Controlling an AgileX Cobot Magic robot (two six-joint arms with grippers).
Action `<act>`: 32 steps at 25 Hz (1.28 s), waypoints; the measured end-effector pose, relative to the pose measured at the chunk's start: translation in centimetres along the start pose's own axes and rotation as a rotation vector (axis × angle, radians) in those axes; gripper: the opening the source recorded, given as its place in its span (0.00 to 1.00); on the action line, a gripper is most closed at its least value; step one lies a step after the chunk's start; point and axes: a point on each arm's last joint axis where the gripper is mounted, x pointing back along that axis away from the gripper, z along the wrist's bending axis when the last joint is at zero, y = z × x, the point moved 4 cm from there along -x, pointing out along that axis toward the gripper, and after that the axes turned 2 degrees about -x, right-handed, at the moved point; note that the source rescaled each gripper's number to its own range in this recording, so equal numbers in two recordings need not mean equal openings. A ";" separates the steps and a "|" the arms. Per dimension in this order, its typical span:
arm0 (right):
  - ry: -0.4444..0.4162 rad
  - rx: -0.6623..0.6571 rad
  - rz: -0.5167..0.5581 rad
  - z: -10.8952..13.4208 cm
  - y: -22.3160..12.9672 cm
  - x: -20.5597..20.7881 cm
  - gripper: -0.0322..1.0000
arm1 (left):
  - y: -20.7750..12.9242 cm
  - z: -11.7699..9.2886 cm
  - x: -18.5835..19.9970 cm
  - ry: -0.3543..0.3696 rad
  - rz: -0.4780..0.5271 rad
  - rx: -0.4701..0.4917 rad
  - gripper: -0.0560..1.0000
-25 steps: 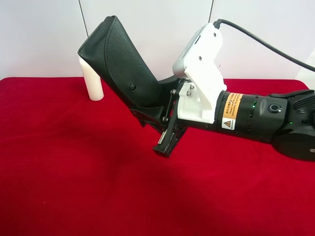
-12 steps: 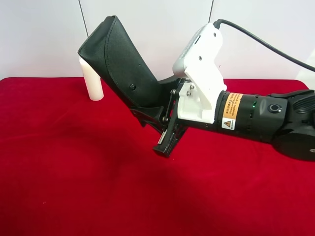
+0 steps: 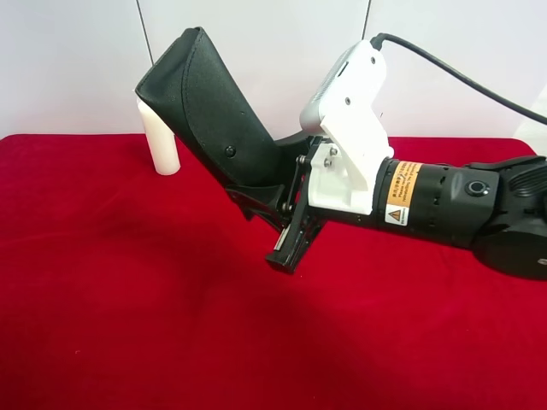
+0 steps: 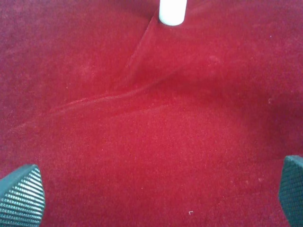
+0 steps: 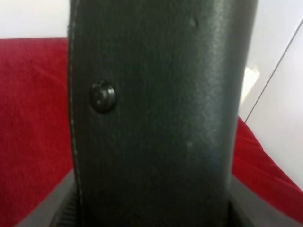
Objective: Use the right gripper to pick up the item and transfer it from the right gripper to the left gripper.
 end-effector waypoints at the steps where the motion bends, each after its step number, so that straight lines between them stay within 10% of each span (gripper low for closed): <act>1: 0.000 0.000 0.000 0.0 0.0 0.0 0.09 | 0.0 0.0 0.0 0.000 0.000 0.000 1.00; 11: 0.000 0.000 0.000 0.0 0.0 0.0 0.09 | 0.6 -1.8 0.1 -0.137 -0.043 0.080 1.00; 24: 0.000 0.000 0.000 0.0 0.0 0.0 0.09 | 4.4 -6.1 -0.5 -0.518 -0.094 0.234 1.00; 32: 0.000 0.000 0.000 0.0 0.0 0.0 0.09 | 6.2 -6.0 -1.6 -0.526 -0.158 0.226 1.00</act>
